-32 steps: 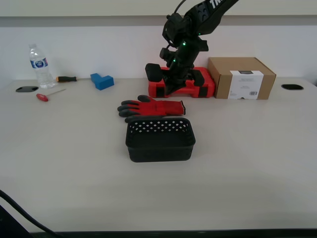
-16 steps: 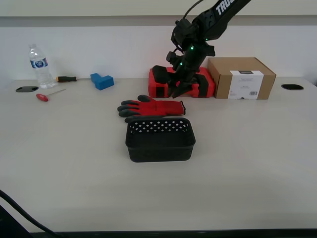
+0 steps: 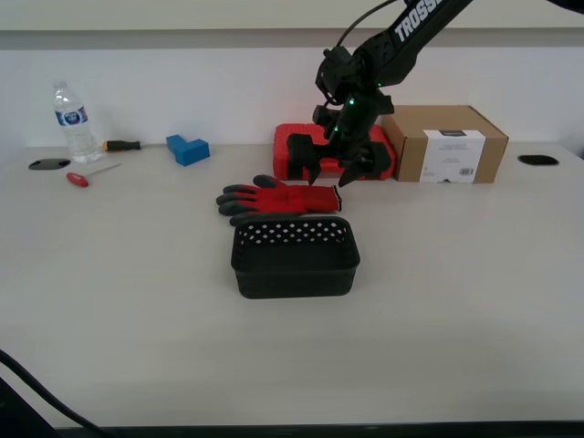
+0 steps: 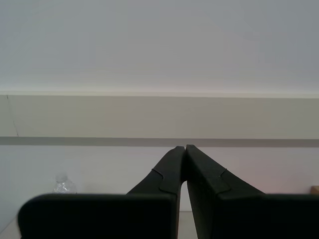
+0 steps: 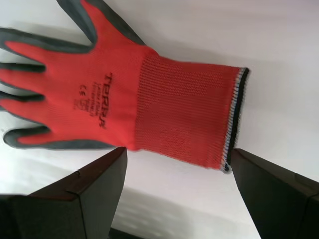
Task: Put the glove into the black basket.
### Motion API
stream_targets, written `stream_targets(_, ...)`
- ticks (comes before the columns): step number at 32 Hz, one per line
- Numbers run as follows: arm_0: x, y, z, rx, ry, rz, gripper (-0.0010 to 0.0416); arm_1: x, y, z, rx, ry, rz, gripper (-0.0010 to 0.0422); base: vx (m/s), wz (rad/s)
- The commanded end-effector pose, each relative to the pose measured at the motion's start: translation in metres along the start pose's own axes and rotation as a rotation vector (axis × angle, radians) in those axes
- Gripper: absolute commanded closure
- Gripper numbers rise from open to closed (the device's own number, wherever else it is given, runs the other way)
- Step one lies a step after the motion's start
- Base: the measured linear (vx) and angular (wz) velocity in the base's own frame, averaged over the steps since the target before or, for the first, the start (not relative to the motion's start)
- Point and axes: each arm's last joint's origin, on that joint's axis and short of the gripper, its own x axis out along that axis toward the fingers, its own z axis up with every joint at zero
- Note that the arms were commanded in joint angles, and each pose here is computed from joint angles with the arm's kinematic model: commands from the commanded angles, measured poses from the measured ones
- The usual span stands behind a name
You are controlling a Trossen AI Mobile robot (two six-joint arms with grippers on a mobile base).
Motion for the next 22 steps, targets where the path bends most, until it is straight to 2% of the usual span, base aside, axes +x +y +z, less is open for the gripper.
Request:
stream_targets(1,0.006,-0.004,-0.006,-0.036,0.046,-0.039,0.0111,0.000,0.000,0.001,0.000,-0.005,0.001,0.0412,0.000,0.000)
stream_targets(8,0.007,-0.005,-0.001,-0.054,-0.012,-0.072,0.0110,0.000,0.000,0.000,0.000,-0.001,0.001,0.0412,0.000,0.000)
stream_targets(11,0.021,-0.008,-0.004,-0.053,-0.013,-0.076,0.0110,0.000,0.000,0.000,0.000,0.002,0.001,0.0412,0.000,0.000)
stream_targets(13,0.021,-0.007,0.001,-0.049,0.007,-0.088,0.0110,0.000,0.000,0.000,0.000,0.000,0.001,0.0412,0.000,0.000)
stream_targets(17,0.009,-0.002,0.020,-0.054,-0.062,-0.082,0.0111,0.000,0.000,0.000,0.000,0.000,0.001,0.0412,0.000,0.000)
stream_targets(18,0.008,-0.004,0.021,-0.064,-0.067,-0.141,0.0115,0.000,0.000,0.000,0.000,0.000,0.001,0.0412,0.000,0.000)
stream_targets(20,0.009,-0.005,0.018,-0.073,-0.048,-0.175,0.0127,0.000,0.000,0.000,0.000,-0.001,0.001,0.0412,0.000,0.000)
stream_targets(22,0.009,-0.006,0.015,-0.072,-0.023,-0.176,0.0136,0.000,0.000,0.000,0.000,-0.001,0.001,0.0412,0.000,0.000)
